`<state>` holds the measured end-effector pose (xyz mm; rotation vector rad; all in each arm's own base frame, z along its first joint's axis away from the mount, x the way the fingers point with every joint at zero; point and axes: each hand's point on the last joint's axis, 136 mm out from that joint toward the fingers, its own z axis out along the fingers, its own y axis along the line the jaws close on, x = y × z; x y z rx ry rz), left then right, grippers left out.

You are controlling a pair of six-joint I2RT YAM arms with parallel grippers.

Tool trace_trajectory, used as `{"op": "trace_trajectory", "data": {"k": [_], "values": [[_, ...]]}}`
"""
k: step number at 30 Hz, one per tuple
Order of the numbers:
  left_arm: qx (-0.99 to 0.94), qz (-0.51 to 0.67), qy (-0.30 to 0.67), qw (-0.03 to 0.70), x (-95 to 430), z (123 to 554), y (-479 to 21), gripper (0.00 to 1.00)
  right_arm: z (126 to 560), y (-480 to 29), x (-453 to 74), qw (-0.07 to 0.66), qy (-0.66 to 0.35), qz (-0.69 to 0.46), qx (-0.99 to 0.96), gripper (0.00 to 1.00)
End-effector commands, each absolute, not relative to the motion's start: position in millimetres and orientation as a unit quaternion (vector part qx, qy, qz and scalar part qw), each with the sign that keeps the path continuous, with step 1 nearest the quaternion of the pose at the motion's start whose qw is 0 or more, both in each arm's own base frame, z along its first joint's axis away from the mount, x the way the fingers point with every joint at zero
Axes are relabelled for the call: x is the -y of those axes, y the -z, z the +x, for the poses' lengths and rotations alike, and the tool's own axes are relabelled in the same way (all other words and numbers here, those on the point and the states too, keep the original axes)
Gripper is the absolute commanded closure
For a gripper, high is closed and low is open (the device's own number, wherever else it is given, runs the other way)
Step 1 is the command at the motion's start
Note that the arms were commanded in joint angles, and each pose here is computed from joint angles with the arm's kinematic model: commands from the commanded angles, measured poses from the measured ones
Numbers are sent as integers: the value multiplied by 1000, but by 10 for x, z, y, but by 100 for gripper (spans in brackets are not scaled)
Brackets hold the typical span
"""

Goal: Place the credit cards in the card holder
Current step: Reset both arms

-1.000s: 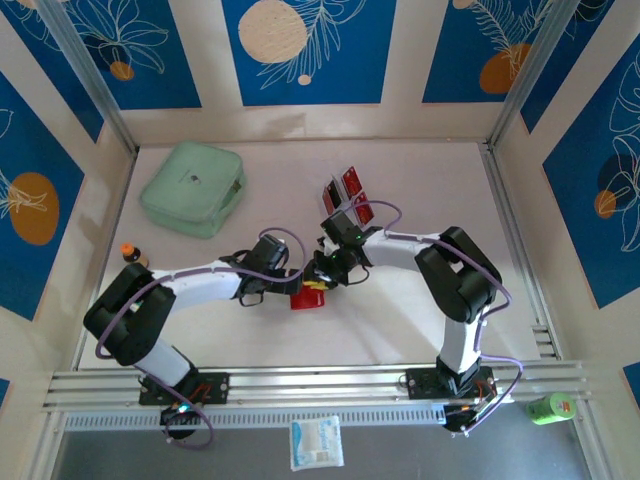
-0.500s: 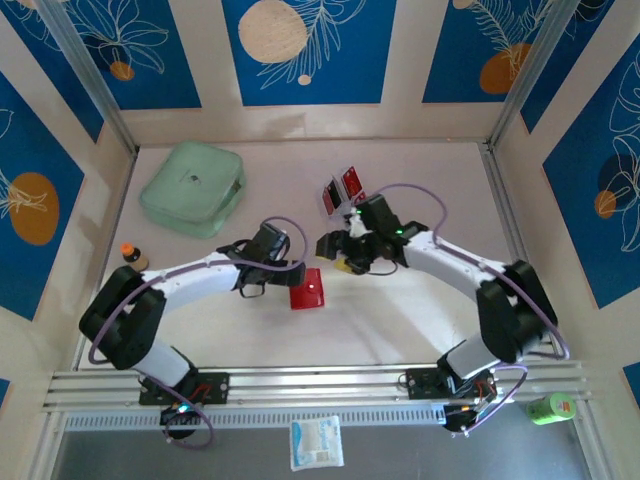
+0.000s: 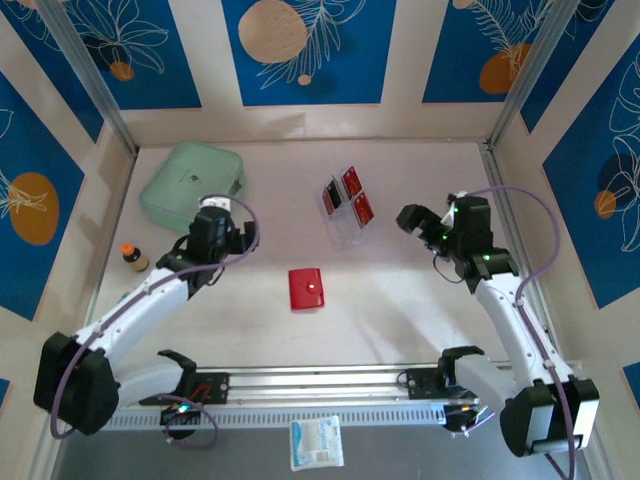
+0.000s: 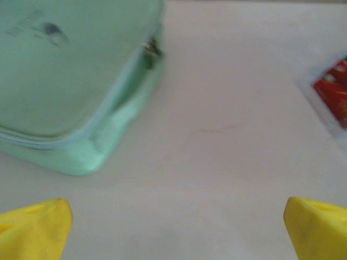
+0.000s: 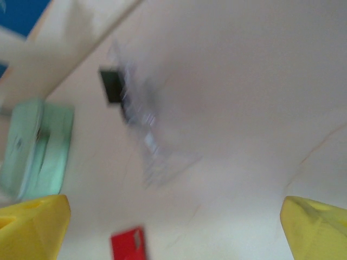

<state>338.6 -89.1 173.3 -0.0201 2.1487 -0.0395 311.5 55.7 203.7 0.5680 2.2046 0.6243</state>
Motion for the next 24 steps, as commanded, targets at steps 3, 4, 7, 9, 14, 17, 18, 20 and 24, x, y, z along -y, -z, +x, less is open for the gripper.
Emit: {"op": "trace_trajectory", "data": {"k": [3, 4, 7, 9, 14, 17, 18, 20, 24], "values": [[-816, -34, -101, 568, 213, 3469, -1994, 0, 3333, -1955, 234, 447, -110, 276, -844, 1], [-812, -44, -113, 572, 102, 3468, -1984, 0, 3374, -1902, 332, 445, -96, 282, -844, 1], [-803, -39, -131, 581, -37, 3482, -1902, 0, 3504, -1736, 498, 445, -62, 274, -851, 1], [-798, -53, -126, 587, -85, 3502, -1808, 0, 3603, -1661, 552, 465, -42, 258, -846, 1], [-798, -14, -109, 593, 44, 3655, -1478, 0, 3766, -1432, 539, 515, -24, 197, -834, 1], [-792, -2, -105, 601, 92, 3724, -1316, 0, 3824, -1295, 463, 531, -25, 164, -831, 1], [-794, 3, -106, 599, 105, 3751, -1256, 0, 3843, -1241, 421, 531, -37, 157, -832, 1], [-795, 17, -102, 597, 146, 3811, -1194, 0, 3878, -1168, 337, 541, -48, 140, -828, 1], [-800, 51, -82, 592, 270, 3903, -1079, 0, 3867, -1106, 67, 579, -30, 78, -811, 1]]}}
